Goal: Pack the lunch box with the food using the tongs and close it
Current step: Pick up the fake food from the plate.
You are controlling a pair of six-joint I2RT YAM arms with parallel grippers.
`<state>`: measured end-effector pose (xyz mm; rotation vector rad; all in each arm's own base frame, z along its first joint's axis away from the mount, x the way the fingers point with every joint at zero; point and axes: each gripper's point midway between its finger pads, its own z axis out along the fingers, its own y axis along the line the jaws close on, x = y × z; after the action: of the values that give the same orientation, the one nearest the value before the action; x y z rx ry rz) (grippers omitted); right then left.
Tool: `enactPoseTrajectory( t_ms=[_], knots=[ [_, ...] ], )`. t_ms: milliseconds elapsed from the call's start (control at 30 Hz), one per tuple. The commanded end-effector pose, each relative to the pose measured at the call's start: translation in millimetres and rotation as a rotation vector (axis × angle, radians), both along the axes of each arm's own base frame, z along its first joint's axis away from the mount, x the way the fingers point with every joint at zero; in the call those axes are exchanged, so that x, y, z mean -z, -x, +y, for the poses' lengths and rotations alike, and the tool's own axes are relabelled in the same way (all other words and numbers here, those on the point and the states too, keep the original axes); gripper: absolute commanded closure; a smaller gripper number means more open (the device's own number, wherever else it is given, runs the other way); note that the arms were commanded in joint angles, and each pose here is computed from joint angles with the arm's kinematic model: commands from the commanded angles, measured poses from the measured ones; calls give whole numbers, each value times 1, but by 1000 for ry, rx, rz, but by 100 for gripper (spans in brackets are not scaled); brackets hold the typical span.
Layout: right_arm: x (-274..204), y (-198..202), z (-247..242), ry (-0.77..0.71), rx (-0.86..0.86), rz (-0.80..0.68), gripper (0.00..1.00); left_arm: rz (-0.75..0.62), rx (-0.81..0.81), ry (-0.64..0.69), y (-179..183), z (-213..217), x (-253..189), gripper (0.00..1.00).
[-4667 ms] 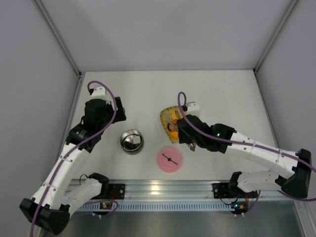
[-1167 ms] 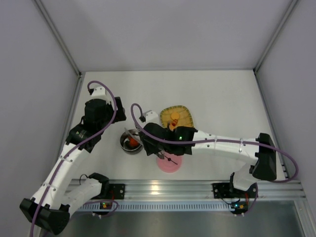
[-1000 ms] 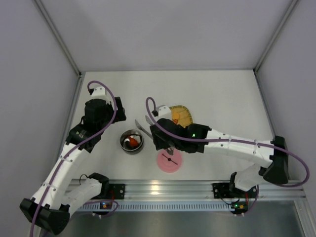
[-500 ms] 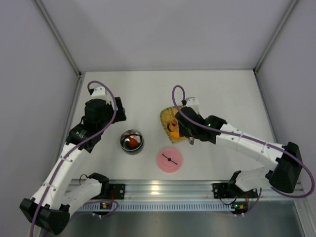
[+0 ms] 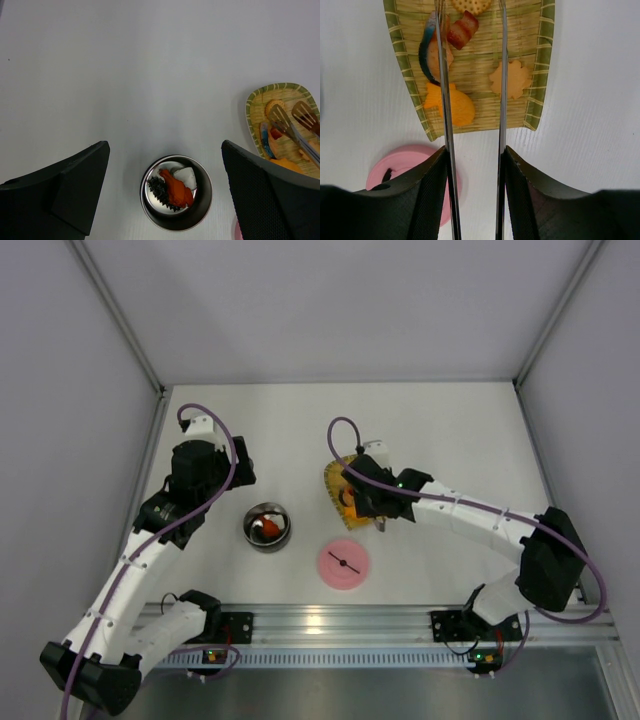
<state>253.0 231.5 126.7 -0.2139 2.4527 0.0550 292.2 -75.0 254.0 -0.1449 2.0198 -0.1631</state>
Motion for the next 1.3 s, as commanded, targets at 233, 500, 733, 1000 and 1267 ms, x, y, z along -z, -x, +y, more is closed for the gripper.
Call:
enactPoseTrajectory(
  t_ms=[233, 500, 733, 1000, 1267],
  knots=[
    [-21, -29, 23, -77, 5, -70, 54, -14, -12, 3, -2, 2, -3, 2],
    [-16, -30, 12, -70, 28, -65, 53, -14, -9, 4, -2, 2, -3, 1],
    [-7, -31, 15, -77, 20, -45, 53, -13, -10, 2, -3, 2, -3, 2],
    [2, -31, 17, -83, 13, -24, 54, -10, -10, 1, -2, 2, -2, 1],
    [6, -31, 10, -72, 29, -22, 54, -13, -8, 2, -3, 1, -3, 1]
  ],
)
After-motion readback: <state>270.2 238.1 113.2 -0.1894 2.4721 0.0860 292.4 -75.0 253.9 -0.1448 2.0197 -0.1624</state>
